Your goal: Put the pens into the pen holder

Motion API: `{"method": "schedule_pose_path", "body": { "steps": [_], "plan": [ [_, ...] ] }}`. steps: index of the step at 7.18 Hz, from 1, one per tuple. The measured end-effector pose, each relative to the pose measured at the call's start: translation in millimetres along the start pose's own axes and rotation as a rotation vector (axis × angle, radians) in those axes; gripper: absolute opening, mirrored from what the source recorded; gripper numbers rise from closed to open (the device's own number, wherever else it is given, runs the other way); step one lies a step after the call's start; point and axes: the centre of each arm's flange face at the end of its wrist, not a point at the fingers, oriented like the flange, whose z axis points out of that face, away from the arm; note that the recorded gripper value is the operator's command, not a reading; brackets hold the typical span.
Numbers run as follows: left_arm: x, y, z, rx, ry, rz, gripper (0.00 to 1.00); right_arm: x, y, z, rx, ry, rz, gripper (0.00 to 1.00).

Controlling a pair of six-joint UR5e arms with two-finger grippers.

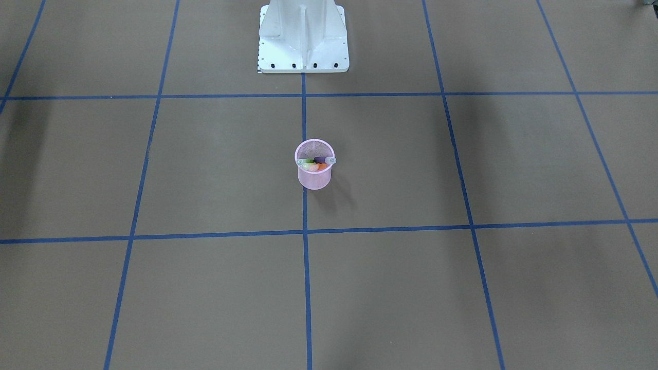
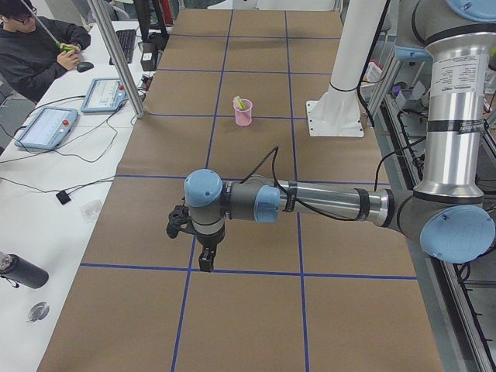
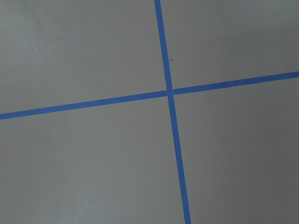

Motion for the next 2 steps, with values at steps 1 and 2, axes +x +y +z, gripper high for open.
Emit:
{"method": "schedule_pose_path", "body": {
  "steps": [1, 2],
  "plan": [
    [0.0, 0.0, 0.0, 0.0, -0.001, 0.0, 1.0, -0.5, -0.2, -0.5, 0.001, 0.0, -0.002, 1.0],
    [-0.2, -0.2, -0.2, 0.0, -0.004, 0.0, 1.0, -1.0, -0.3, -0.9, 0.002, 0.0, -0.003, 1.0]
  ]
}}
